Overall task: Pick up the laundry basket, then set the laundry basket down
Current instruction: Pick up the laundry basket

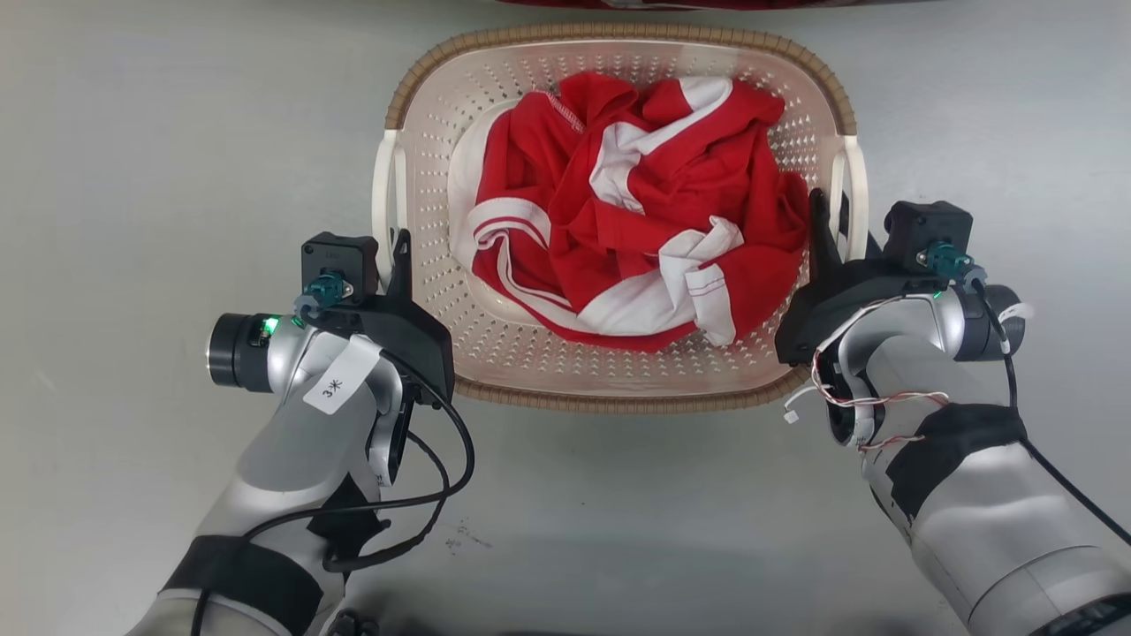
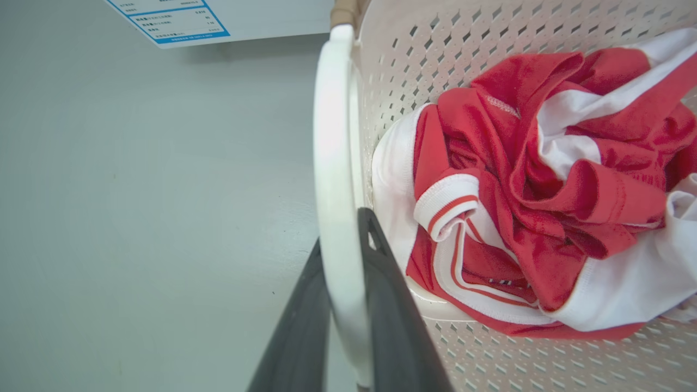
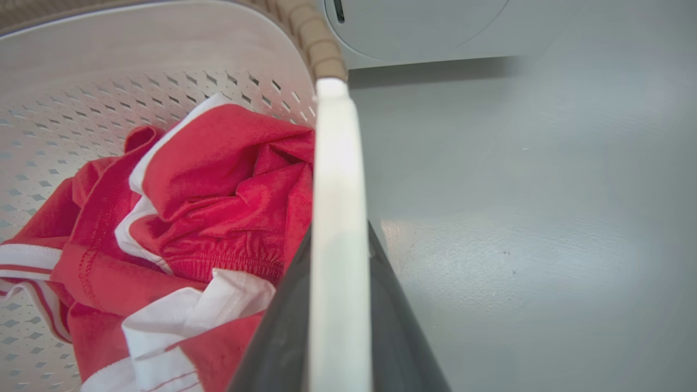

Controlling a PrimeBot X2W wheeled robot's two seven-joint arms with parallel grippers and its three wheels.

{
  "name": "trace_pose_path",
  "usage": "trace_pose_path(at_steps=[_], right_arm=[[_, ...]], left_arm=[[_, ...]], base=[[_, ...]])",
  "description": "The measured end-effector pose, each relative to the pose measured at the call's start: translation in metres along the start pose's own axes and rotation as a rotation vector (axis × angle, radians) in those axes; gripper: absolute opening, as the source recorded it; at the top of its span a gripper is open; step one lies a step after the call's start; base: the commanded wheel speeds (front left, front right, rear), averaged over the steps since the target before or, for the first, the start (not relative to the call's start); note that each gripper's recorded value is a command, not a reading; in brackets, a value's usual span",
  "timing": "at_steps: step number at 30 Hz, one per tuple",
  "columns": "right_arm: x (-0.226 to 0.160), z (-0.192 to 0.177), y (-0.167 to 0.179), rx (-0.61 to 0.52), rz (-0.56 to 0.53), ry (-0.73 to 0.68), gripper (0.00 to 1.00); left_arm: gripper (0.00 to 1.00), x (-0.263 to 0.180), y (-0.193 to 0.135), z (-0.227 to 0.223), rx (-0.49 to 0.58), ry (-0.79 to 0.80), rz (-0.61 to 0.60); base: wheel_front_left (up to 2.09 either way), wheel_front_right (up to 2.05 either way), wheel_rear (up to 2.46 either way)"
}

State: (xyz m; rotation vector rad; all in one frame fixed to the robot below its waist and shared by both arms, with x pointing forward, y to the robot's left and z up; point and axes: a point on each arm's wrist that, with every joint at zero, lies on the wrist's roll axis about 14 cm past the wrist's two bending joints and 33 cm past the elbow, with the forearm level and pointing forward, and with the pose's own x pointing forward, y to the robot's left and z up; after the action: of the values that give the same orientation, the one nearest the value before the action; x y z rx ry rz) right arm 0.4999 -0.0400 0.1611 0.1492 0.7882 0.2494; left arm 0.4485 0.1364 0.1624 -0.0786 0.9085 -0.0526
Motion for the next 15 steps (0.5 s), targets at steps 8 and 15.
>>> trace_pose_path(at_steps=[8, 15], right_arm=[[-0.020, 0.004, 0.000, 0.004, -0.008, 0.007, 0.00], [-0.042, 0.005, 0.001, -0.004, -0.017, 0.022, 0.00]], left_arm=[[0.00, -0.014, -0.008, 0.007, -0.001, -0.007, -0.013], [0.00, -0.033, -0.015, 0.006, -0.002, 0.008, -0.026]], base=[[0.00, 0.00, 0.00], [0.00, 0.00, 0.00]])
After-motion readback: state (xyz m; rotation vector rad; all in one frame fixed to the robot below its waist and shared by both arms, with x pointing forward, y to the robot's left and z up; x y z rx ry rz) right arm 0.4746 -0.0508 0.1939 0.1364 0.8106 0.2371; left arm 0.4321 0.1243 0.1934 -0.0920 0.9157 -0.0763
